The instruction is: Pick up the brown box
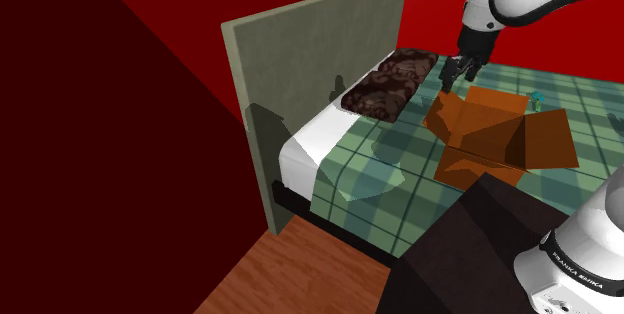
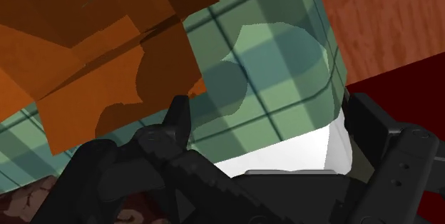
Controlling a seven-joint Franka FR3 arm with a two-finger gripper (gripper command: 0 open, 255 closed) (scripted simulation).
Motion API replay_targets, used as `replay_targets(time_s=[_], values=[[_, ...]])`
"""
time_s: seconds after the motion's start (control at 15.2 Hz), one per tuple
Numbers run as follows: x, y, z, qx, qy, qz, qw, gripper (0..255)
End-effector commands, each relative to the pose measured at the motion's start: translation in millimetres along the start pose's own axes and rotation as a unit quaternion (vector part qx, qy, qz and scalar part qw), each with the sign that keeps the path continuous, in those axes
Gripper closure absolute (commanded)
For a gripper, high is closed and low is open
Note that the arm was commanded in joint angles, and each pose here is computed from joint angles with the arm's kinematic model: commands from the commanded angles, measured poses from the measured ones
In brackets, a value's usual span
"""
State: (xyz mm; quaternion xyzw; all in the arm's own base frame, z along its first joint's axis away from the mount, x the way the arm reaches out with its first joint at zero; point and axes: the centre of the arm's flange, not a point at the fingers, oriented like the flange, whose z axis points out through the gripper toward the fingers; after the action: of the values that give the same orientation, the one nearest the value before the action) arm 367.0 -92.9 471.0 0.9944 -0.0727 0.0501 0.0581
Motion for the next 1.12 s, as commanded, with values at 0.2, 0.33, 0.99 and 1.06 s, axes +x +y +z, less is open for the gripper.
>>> replay_targets(time_s=[0.2,0.33,0.99,1.06], values=[[5.2,23.5,63.4,-0.003,-0.01,0.016,0.9998,0],[7.9,32.9,87.9,-0.004,-0.014,0.023,0.9996,0],[16.3,81.6,210.4,-0.01,-0.035,0.056,0.9978,0],[16.6,86.5,222.6,-0.011,-0.037,0.059,0.9975,0]])
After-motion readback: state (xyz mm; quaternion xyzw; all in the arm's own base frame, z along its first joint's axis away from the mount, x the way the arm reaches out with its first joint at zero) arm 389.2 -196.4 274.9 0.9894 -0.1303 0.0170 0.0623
